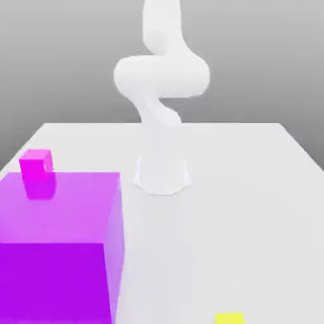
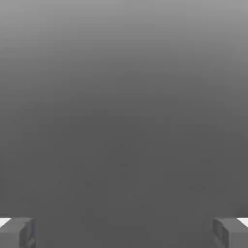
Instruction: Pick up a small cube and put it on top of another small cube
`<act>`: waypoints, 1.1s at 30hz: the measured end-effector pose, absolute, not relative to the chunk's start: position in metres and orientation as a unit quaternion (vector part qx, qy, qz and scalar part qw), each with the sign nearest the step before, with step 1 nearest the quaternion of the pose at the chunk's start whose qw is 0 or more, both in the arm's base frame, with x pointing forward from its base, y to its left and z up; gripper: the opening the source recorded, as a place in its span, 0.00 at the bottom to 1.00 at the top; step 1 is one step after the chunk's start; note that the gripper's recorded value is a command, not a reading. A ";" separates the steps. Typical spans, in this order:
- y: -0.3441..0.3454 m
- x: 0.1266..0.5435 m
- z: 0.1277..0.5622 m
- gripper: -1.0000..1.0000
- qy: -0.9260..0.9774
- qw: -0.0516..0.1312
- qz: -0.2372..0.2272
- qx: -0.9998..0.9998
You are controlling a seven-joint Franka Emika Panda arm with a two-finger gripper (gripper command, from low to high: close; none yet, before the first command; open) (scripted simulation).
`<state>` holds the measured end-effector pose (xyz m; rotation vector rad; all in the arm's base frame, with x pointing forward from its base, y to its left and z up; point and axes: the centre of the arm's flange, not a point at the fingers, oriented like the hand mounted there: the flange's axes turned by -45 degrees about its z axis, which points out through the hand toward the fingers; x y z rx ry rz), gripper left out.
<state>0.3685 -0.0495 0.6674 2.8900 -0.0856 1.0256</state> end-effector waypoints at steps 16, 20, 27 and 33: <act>-0.326 0.244 0.300 0.50 -0.147 0.043 -0.093 0.984; -0.311 0.236 0.255 0.50 -0.185 0.015 -0.065 0.981; -0.280 0.220 0.200 0.50 -0.272 -0.003 -0.013 0.962; -0.278 0.225 0.156 0.50 -0.282 0.002 0.000 0.960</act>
